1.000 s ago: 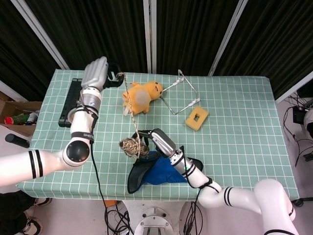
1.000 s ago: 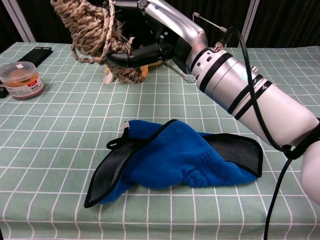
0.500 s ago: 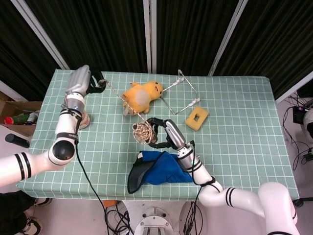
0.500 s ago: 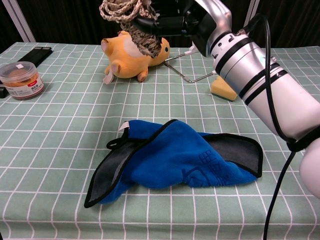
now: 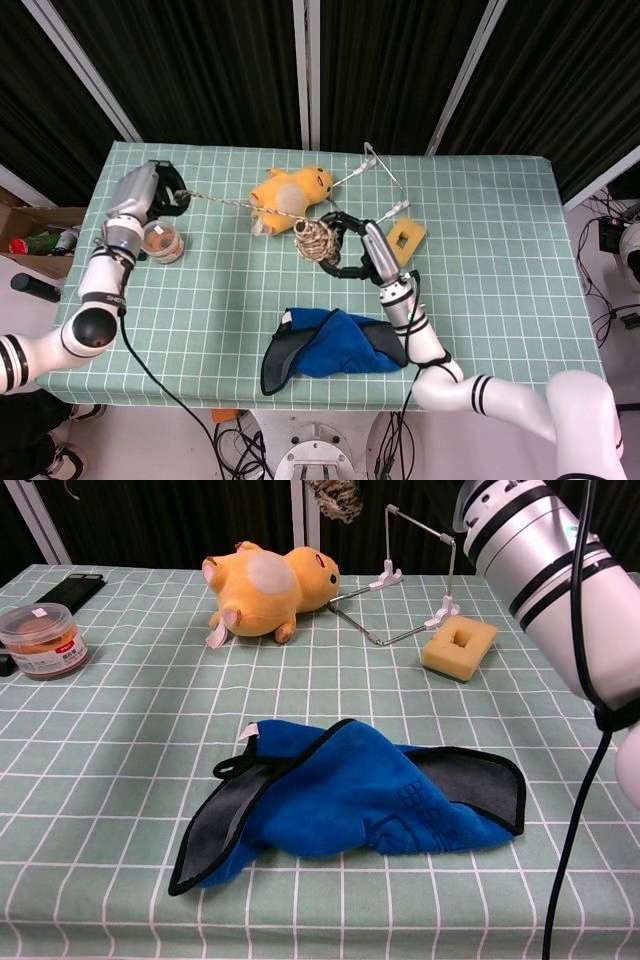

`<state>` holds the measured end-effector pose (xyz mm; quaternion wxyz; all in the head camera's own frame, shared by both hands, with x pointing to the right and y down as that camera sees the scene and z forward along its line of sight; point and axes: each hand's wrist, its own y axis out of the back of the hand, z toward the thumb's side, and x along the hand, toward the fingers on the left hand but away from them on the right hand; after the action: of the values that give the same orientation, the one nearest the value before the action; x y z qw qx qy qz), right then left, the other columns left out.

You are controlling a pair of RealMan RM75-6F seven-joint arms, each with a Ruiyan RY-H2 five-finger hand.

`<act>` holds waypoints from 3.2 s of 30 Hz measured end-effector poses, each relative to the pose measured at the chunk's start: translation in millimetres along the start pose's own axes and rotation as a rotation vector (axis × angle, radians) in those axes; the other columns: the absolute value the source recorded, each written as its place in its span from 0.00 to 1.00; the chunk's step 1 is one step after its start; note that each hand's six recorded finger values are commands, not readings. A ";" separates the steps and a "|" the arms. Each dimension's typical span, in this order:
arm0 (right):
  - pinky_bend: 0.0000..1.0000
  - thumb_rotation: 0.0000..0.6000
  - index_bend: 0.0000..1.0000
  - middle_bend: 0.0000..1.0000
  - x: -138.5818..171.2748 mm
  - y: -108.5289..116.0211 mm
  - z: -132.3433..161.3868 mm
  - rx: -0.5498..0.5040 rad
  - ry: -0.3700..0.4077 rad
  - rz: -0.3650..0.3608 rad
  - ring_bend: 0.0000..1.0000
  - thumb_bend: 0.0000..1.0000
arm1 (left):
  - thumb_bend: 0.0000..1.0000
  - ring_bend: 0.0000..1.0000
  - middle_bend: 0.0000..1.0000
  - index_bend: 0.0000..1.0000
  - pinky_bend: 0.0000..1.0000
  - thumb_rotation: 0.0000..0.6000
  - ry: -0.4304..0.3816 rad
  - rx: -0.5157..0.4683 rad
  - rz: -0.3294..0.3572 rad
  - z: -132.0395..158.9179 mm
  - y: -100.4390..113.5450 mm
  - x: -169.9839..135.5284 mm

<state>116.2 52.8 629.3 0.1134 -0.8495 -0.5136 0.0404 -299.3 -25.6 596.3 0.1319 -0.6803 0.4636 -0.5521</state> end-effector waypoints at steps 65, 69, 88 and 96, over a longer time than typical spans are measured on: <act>0.72 1.00 0.78 0.58 -46.7 -27.7 -69.6 0.183 -0.255 0.016 0.56 0.76 | 0.53 0.59 0.63 0.74 0.70 1.00 -0.600 0.289 0.160 129.7 -14.8 -129.4; 0.72 1.00 0.78 0.58 -51.4 -37.9 -69.2 0.199 -0.255 0.045 0.56 0.77 | 0.53 0.59 0.63 0.74 0.70 1.00 -0.603 0.312 0.153 145.4 -22.2 -131.8; 0.72 1.00 0.78 0.58 -52.7 -85.8 -56.5 0.203 -0.219 0.248 0.56 0.76 | 0.53 0.60 0.64 0.74 0.71 1.00 -0.598 0.221 0.022 224.3 -57.2 -140.2; 0.72 1.00 0.78 0.58 -42.5 -95.5 -46.8 0.202 -0.179 0.313 0.56 0.76 | 0.54 0.60 0.64 0.74 0.71 1.00 -0.516 0.198 0.012 230.6 -53.6 -120.0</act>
<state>22.5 50.9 695.1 0.1441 -0.8963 -0.3768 0.1842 -67.1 19.6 475.9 0.3146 -0.7795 0.3623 -0.4026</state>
